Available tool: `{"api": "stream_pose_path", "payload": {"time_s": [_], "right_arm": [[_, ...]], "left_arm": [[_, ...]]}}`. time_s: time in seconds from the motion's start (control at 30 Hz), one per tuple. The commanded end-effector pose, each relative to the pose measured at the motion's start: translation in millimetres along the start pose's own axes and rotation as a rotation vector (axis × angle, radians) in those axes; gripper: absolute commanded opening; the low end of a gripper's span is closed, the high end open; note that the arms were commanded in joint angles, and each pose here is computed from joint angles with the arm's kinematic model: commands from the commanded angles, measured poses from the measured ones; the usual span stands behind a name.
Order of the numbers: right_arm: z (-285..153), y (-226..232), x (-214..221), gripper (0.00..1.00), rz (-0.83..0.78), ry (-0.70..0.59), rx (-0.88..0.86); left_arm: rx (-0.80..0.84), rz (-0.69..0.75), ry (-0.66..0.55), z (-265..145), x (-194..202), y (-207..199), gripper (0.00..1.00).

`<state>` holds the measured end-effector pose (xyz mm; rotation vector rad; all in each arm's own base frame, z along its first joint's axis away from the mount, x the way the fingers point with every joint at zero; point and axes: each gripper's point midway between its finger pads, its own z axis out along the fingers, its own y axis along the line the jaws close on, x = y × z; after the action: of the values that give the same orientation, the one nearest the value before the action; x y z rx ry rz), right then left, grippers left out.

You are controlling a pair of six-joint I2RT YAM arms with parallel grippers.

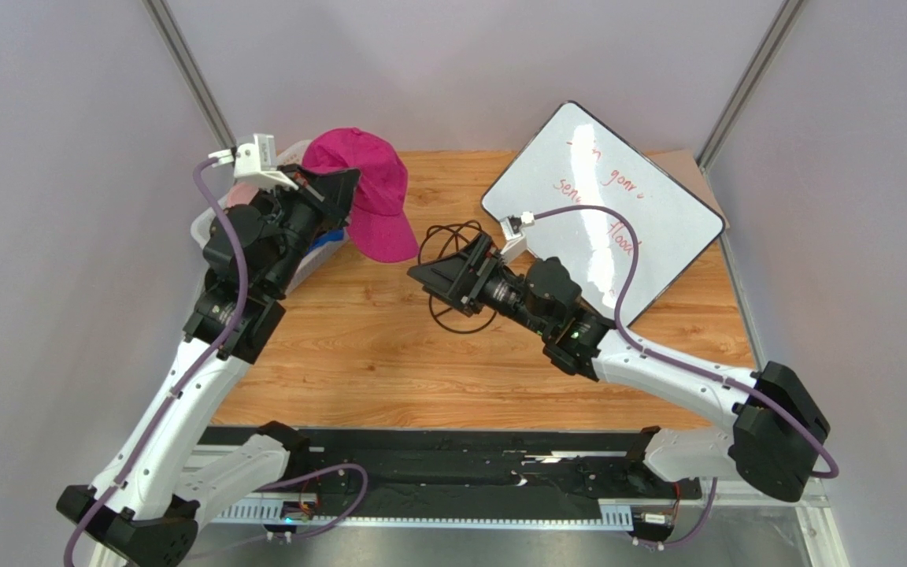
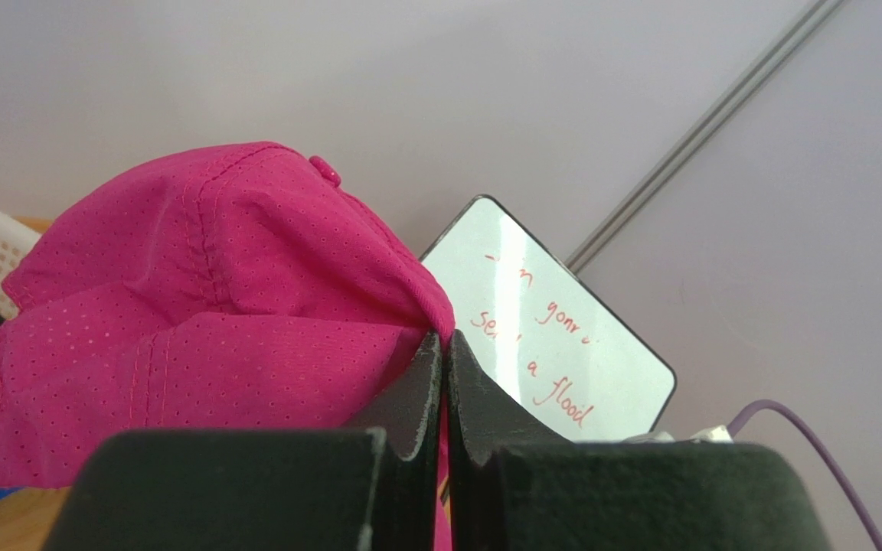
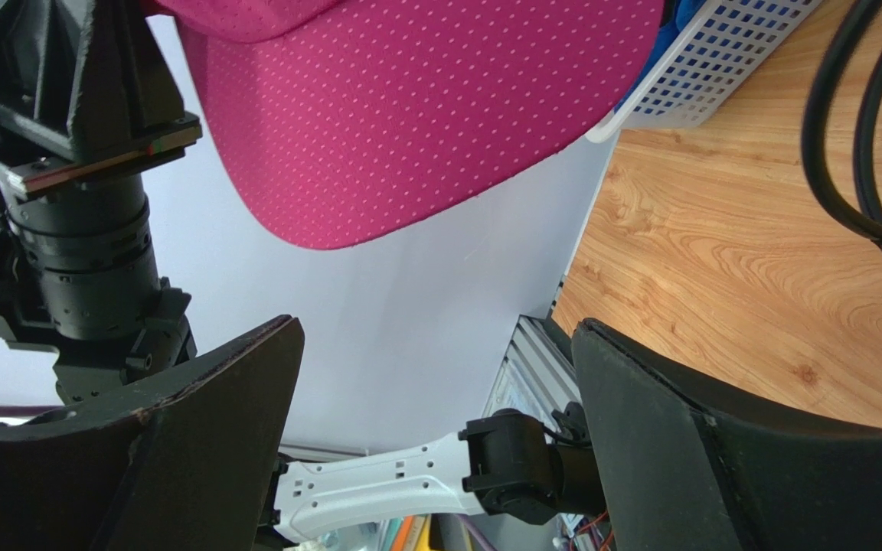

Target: Stack the hats

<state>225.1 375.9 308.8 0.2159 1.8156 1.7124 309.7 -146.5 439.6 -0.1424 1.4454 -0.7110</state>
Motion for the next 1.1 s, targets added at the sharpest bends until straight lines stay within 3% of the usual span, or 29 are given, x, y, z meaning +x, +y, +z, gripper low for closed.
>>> {"api": "stream_pose_path", "payload": {"time_s": [0.0, 0.37, 0.57, 1.07], "right_arm": [[-3, 20, -17, 0.95, 0.064, -0.098, -0.076], [5, 38, -23, 0.95, 0.121, -0.127, -0.143], [12, 43, -40, 0.94, 0.117, -0.207, -0.136], [24, 71, -65, 0.86, 0.111, -0.301, -0.214]], "left_arm": [[0.060, 0.008, -0.114, -1, -34, -27, 0.00], [0.096, -0.019, -0.116, -9, -25, -42, 0.00], [0.128, -0.037, -0.118, -22, -23, -47, 0.00], [0.153, -0.051, -0.081, -55, -9, -39, 0.00]]}}
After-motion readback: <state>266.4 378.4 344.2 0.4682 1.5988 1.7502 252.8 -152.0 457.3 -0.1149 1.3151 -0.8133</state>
